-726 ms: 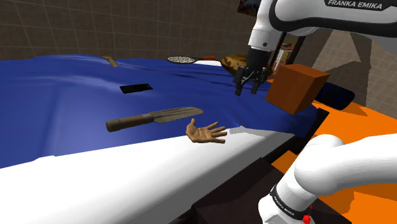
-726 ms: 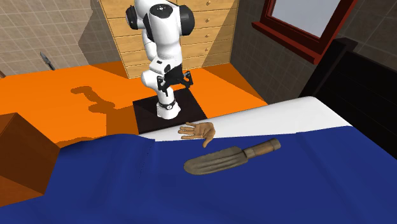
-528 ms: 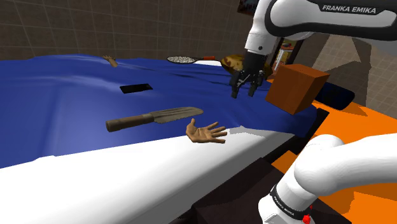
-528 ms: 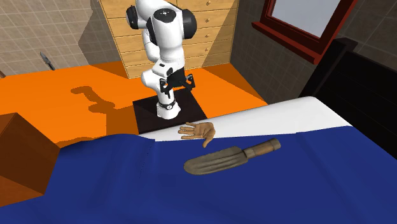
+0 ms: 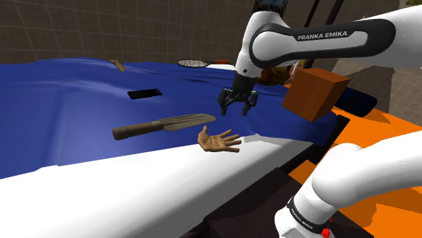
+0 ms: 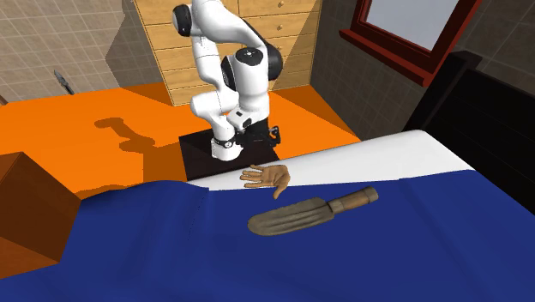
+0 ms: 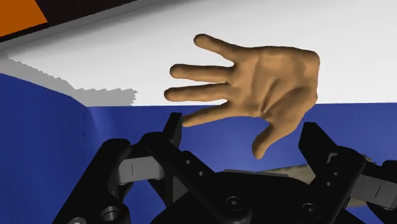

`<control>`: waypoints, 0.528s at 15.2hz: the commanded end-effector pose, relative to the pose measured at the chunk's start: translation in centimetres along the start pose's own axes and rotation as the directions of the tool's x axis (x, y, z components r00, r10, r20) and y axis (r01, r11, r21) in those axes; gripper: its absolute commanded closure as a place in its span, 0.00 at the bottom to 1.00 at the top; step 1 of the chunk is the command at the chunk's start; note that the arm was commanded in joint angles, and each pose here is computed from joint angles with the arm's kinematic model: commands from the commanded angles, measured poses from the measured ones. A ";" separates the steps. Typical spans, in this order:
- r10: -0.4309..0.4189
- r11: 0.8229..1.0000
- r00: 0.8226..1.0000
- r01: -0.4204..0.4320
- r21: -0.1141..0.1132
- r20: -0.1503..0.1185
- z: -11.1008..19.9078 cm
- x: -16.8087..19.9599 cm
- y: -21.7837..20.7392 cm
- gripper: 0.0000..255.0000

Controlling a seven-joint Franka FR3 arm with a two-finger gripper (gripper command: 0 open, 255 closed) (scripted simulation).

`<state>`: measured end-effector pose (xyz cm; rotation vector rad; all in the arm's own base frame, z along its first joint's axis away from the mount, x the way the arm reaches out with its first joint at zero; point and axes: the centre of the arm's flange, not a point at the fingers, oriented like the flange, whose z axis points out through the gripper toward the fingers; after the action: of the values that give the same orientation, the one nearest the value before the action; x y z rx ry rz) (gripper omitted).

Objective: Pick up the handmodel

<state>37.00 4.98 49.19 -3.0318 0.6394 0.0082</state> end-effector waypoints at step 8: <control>0.235 0.972 0.970 -0.235 0.014 -0.068 8.5 5.4 -5.9 0.00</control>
<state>43.63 8.07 41.79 -2.9575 0.9559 -0.0768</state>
